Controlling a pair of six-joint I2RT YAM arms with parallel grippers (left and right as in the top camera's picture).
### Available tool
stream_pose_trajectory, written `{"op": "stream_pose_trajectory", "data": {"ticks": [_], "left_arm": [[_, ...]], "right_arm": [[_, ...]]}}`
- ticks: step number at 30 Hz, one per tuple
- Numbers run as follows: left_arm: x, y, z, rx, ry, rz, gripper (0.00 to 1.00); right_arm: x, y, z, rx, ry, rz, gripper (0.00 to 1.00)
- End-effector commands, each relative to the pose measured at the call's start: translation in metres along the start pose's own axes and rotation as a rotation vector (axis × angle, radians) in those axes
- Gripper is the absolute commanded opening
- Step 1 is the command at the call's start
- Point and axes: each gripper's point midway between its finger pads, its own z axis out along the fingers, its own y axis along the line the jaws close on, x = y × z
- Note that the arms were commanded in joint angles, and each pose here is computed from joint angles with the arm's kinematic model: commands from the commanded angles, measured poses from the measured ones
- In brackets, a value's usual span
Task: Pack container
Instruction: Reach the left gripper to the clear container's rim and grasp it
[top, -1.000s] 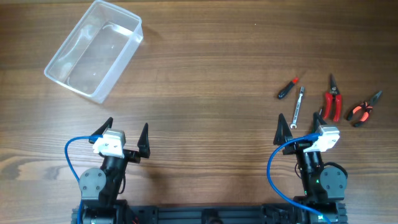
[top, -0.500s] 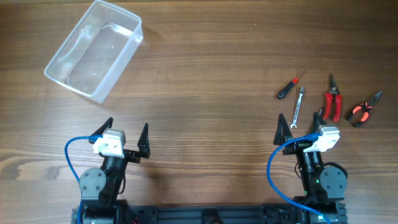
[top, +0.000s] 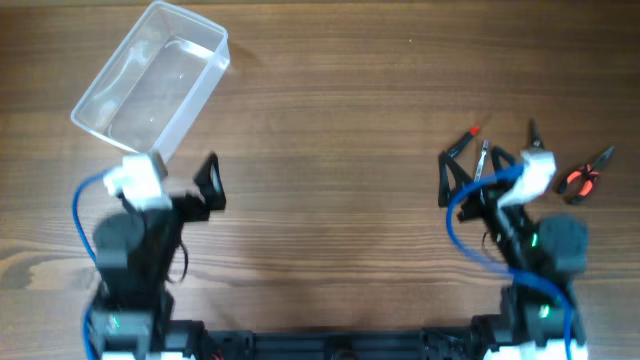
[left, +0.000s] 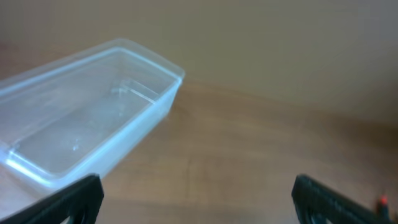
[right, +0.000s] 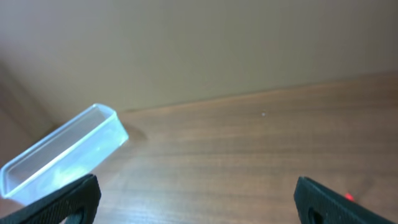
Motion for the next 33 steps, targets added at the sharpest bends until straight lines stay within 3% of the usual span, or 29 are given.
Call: {"op": "stream_pose_trajectory", "data": {"ticks": [1,4,8,11,14,16,20,27,29,31,33], "left_arm": [[-0.038,0.022,0.033,-0.181,0.17,-0.144,1.0],[-0.053,0.044,0.057,-0.266,0.351,-0.212,1.0],[-0.054,0.059,0.065,-0.199,0.523,-0.394,1.0],[-0.063,0.085,0.06,-0.237,0.483,-0.445,1.0],[-0.065,0.143,0.055,-0.483,0.41,-0.518,1.0],[-0.057,0.16,0.069,-0.518,0.417,-0.544,1.0],[-0.005,0.193,0.116,-0.588,0.521,-0.677,0.99],[0.044,0.229,0.139,-0.713,0.595,-0.697,0.99],[0.044,0.235,0.135,-0.765,0.585,-0.69,0.92],[0.046,0.237,0.133,-0.782,0.591,-0.686,0.78],[0.051,0.234,0.136,-0.779,0.605,-0.678,0.77]], "right_arm": [[-0.023,0.017,0.033,-0.087,0.151,-0.08,1.0],[-0.023,0.007,0.063,-0.053,0.394,-0.106,1.0],[-0.005,-0.004,0.081,-0.009,0.656,0.008,1.0],[-0.002,-0.006,0.086,-0.004,0.666,0.029,1.0],[0.0,-0.03,0.087,0.137,0.667,0.018,1.0],[0.007,-0.033,0.089,0.142,0.691,0.02,1.0],[0.027,-0.039,0.087,0.148,0.773,0.026,1.0],[0.036,-0.039,0.078,0.147,0.822,0.013,1.0],[0.036,-0.039,0.077,0.148,0.826,0.014,1.0],[0.036,-0.039,0.077,0.148,0.826,0.015,1.0],[0.036,-0.039,0.077,0.148,0.826,0.016,1.0]]}}
